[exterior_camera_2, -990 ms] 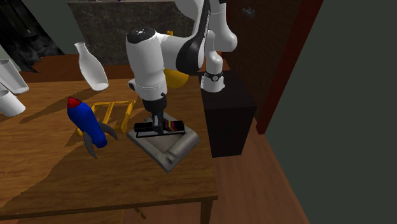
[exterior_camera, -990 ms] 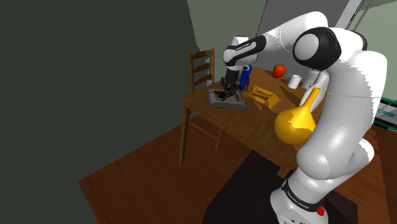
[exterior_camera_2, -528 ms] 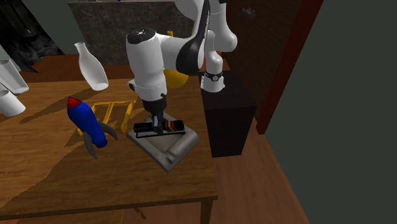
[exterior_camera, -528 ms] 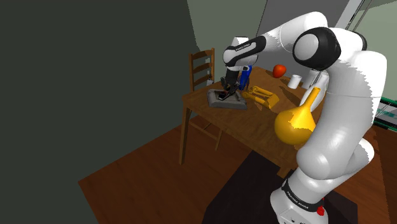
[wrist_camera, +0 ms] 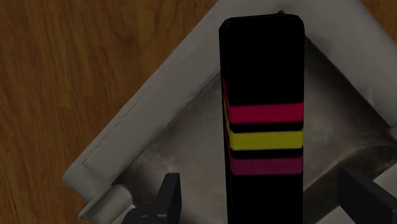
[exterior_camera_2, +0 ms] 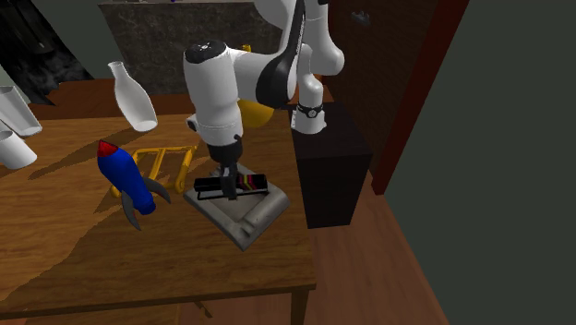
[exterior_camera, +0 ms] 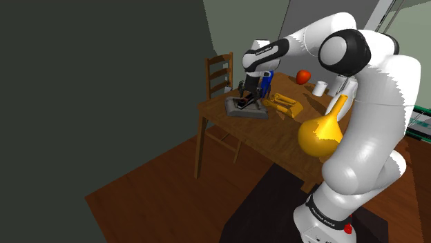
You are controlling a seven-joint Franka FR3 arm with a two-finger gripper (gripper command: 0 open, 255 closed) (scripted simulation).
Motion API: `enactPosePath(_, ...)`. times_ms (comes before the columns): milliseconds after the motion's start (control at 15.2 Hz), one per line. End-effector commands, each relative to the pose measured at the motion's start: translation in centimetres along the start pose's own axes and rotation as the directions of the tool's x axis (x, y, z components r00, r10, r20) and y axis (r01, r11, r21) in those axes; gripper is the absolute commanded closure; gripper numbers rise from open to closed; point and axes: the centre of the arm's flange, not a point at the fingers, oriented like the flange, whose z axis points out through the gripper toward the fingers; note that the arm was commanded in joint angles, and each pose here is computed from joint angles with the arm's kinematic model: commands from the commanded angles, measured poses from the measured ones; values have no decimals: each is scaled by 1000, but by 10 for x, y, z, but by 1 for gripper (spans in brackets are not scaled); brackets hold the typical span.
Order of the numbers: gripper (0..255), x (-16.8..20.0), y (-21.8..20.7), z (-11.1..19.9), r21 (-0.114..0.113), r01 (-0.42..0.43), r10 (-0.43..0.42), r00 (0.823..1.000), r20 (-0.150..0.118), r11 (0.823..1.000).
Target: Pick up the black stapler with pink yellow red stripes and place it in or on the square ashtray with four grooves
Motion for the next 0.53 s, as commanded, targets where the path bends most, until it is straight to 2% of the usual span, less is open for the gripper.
enactPosePath(0,0,0,-1,-20,0,0,0,1000,0,1000)
enactPosePath(132,0,0,-1,-44,0,0,0,1000,0,1000)
enactPosePath(462,0,0,-1,-44,0,0,0,1000,0,1000)
